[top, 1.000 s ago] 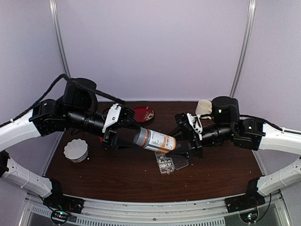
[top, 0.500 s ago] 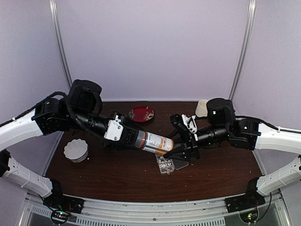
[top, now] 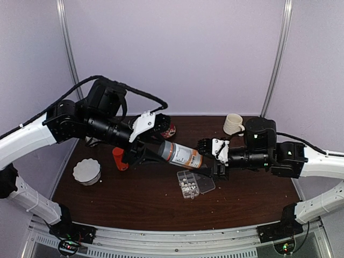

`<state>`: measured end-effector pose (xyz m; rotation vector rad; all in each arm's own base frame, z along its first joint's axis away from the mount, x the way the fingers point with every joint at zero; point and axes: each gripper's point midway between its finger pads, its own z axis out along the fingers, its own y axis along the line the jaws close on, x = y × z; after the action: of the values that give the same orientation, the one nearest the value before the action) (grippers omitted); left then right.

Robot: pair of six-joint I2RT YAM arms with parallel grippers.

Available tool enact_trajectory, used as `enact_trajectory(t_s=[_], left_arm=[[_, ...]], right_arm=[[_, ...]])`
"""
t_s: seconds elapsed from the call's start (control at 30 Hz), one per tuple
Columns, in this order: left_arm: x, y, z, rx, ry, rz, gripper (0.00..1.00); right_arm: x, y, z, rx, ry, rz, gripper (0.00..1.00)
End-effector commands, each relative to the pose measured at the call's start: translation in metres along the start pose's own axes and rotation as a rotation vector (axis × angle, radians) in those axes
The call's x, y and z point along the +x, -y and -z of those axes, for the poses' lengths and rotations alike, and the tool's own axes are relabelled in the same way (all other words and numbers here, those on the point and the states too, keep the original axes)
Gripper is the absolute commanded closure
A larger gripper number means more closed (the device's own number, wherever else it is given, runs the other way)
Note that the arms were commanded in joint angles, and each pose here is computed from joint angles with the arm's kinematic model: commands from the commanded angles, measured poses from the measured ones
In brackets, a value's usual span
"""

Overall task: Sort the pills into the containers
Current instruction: Screw the lid of the pill bottle onto the pill bottle.

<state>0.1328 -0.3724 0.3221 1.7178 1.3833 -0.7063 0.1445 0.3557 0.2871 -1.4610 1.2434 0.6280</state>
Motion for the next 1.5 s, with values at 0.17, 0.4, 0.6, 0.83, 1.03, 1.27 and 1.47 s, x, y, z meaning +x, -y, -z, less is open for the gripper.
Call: enact_trajectory(t_s=[0.17,0.4,0.6,0.83,1.03,1.27,1.47], left_arm=[[-0.025,-0.008,-0.027,0.046,0.055,0.548,1.00],[-0.023,-0.022,-0.028,-0.020,0.055,0.907,1.00],[-0.027,-0.032,-0.015,-0.073,0.118,1.137,1.00],[-0.024,-0.042,-0.013,-0.097,0.148,1.340,1.00],[-0.058,-0.032,-0.012,0.041,0.205,1.061,1.00],[-0.051,0.007,-0.016,0.184,0.159,0.309,1.00],[-0.026,0.015,-0.017,0.170,0.100,-0.376,1.00]], right_arm=[[-0.076,0.043,0.028,0.385,0.220,0.259,1.00],[-0.077,0.050,0.040,0.521,0.193,0.315,1.00],[-0.080,0.050,0.043,0.584,0.185,0.370,1.00],[-0.088,0.046,0.044,0.639,0.193,0.412,1.00],[-0.102,0.024,0.046,0.338,0.345,0.268,1.00],[-0.108,-0.005,0.049,-0.122,0.399,0.056,1.00],[-0.094,-0.006,0.041,-0.290,0.389,-0.152,1.00]])
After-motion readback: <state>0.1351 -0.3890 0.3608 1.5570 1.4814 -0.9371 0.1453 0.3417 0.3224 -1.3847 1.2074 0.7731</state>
